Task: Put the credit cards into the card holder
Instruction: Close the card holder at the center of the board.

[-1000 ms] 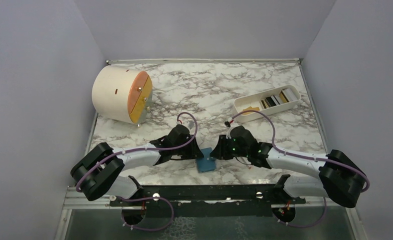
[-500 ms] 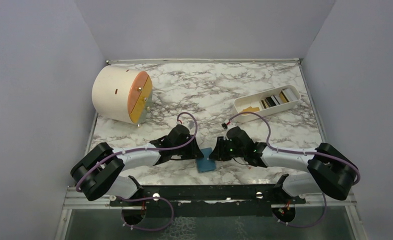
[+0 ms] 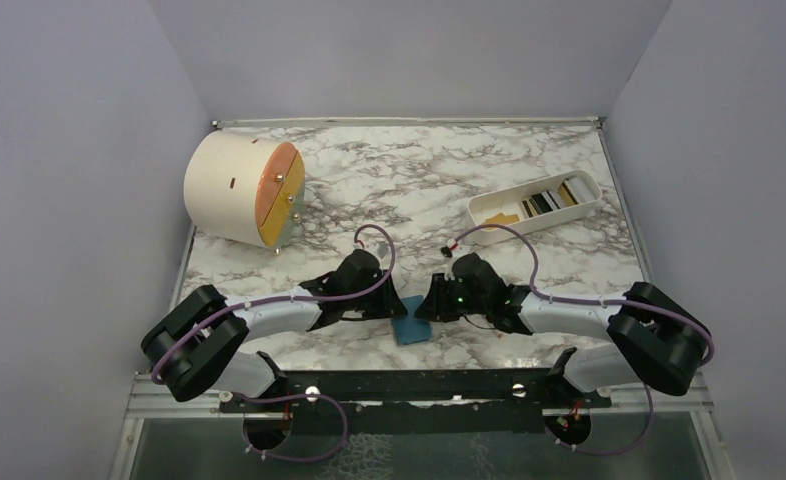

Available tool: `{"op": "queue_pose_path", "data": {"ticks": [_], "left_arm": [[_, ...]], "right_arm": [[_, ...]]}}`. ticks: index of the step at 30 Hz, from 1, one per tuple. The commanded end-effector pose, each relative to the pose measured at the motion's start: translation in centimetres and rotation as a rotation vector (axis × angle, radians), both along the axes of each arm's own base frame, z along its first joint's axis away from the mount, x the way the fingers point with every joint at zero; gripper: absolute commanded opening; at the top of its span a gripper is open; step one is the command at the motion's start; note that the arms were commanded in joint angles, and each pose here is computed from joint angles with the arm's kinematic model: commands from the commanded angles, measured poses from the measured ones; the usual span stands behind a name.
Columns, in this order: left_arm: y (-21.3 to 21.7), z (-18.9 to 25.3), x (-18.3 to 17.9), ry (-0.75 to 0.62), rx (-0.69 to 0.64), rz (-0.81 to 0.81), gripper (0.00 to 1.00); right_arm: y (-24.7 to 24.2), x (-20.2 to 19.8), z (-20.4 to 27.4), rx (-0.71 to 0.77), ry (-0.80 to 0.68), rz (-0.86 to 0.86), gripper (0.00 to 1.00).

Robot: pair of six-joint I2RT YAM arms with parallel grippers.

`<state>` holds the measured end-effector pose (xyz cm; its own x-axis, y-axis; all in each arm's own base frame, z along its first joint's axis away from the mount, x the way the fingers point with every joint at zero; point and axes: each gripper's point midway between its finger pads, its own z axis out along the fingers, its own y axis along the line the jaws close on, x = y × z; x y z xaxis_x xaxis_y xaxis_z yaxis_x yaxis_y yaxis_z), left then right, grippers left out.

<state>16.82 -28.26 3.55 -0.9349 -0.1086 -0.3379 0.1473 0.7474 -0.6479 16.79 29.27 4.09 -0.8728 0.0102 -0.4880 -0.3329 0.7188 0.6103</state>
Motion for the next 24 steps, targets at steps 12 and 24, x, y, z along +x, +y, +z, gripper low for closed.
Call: {"op": "queue_pose_path", "data": {"ticks": [12,24], "left_arm": [[1.23,-1.92,-1.09,0.035,0.067,0.002,0.24],[1.25,-1.96,-1.09,0.034,0.068,0.002,0.24]], "right_arm": [[0.4,-1.21,-0.48,0.012,0.036,0.054,0.16],[-0.37,-0.89,-1.3,-0.068,0.027,0.054,0.11]]}}
